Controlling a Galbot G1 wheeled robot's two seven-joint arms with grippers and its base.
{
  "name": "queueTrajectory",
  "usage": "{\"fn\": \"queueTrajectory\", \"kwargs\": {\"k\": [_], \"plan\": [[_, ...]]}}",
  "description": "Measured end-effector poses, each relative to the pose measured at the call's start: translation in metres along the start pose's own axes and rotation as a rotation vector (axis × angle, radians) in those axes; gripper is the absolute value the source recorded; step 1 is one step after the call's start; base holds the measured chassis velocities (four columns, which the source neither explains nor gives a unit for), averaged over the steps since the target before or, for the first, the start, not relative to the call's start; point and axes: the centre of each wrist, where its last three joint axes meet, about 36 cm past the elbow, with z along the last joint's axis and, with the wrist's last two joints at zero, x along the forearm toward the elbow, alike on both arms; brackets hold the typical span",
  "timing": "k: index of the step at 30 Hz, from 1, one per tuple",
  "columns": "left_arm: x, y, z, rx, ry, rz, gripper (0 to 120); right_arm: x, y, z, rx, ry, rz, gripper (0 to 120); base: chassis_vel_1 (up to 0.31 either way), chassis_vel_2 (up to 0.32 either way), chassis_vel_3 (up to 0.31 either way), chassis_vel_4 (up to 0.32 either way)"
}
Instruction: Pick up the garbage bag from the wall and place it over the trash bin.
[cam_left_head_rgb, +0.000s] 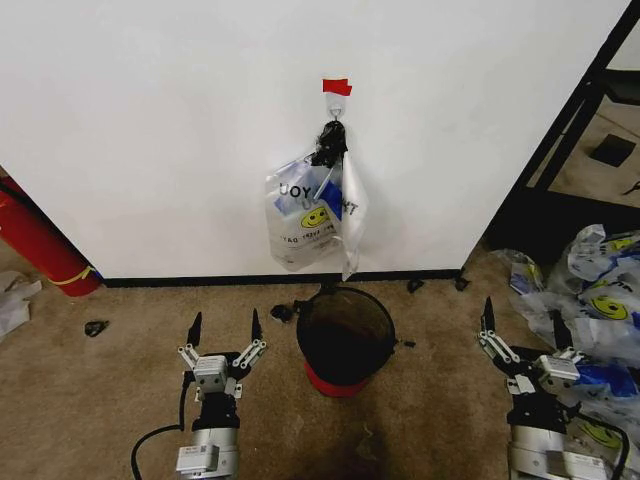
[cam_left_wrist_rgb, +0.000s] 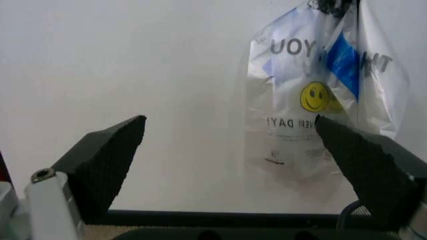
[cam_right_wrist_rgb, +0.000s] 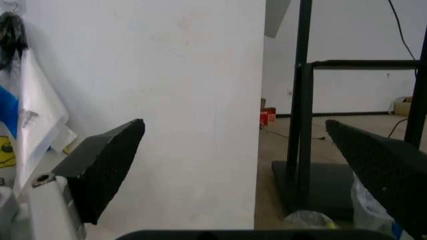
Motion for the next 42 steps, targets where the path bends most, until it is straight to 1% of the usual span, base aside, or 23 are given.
{"fn": "queueTrajectory", "kwargs": {"k": [7, 15, 19, 20, 24, 25, 27, 28, 30, 31, 32, 34, 35, 37, 38, 42], "plan": [[-0.002, 0.002, 0.001, 0.000, -0.003, 0.002, 100, -0.006, 0.005, 0.001, -0.013, 0.002, -0.004, 100, 0.000, 0.000, 0.000, 0.000], [-0.001, 0.002, 0.004, -0.001, 0.004, 0.005, 100, -0.033, 0.013, 0.011, -0.019, 0.003, -0.066, 100, 0.000, 0.000, 0.000, 0.000], [-0.004, 0.004, 0.004, -0.004, 0.006, 0.017, 100, -0.062, 0.022, 0.015, -0.111, 0.009, -0.160, 100, 0.000, 0.000, 0.000, 0.000], [-0.004, 0.004, 0.004, -0.004, 0.006, 0.017, 100, -0.062, 0.022, 0.015, -0.111, 0.009, -0.160, 100, 0.000, 0.000, 0.000, 0.000], [-0.004, 0.004, 0.006, -0.007, 0.012, 0.028, 100, -0.100, 0.036, 0.015, -0.219, 0.016, -0.280, 100, 0.000, 0.000, 0.000, 0.000], [-0.004, 0.005, 0.006, -0.008, 0.014, 0.029, 100, -0.109, 0.042, 0.015, -0.249, 0.019, -0.310, 100, 0.000, 0.000, 0.000, 0.000], [-0.001, 0.005, 0.006, -0.011, 0.021, 0.032, 100, -0.136, 0.062, 0.015, -0.341, 0.030, -0.391, 100, 0.000, 0.000, 0.000, 0.000], [-0.001, 0.005, 0.006, -0.011, 0.021, 0.032, 100, -0.136, 0.062, 0.015, -0.341, 0.030, -0.391, 100, 0.000, 0.000, 0.000, 0.000], [0.001, 0.007, 0.006, -0.016, 0.026, 0.031, 100, -0.163, 0.087, 0.014, -0.431, 0.044, -0.468, 100, 0.000, 0.000, 0.000, 0.000], [0.001, 0.007, 0.006, -0.017, 0.028, 0.030, 100, -0.172, 0.100, 0.014, -0.475, 0.059, -0.500, 100, 0.000, 0.000, 0.000, 0.000], [0.002, 0.007, 0.006, -0.018, 0.029, 0.029, 100, -0.176, 0.106, 0.014, -0.497, 0.067, -0.515, 100, 0.000, 0.000, 0.000, 0.000], [0.004, 0.008, 0.007, -0.018, 0.035, 0.024, 100, -0.193, 0.136, 0.017, -0.603, 0.107, -0.565, 100, 0.000, 0.000, 0.000, 0.000], [0.004, 0.008, 0.007, -0.018, 0.035, 0.024, 100, -0.193, 0.136, 0.017, -0.603, 0.107, -0.565, 100, 0.000, 0.000, 0.000, 0.000], [0.006, 0.007, 0.008, -0.019, 0.039, 0.020, 100, -0.208, 0.162, 0.019, -0.695, 0.141, -0.586, 100, 0.000, 0.000, 0.000, 0.000], [0.007, 0.007, 0.008, -0.020, 0.042, 0.017, 100, -0.217, 0.177, 0.017, -0.761, 0.161, -0.594, 100, 0.000, 0.000, 0.000, 0.000], [0.011, 0.005, 0.009, -0.022, 0.048, 0.007, 100, -0.246, 0.218, 0.009, -0.976, 0.218, -0.621, 100, 0.000, 0.000, 0.000, 0.000]]}}
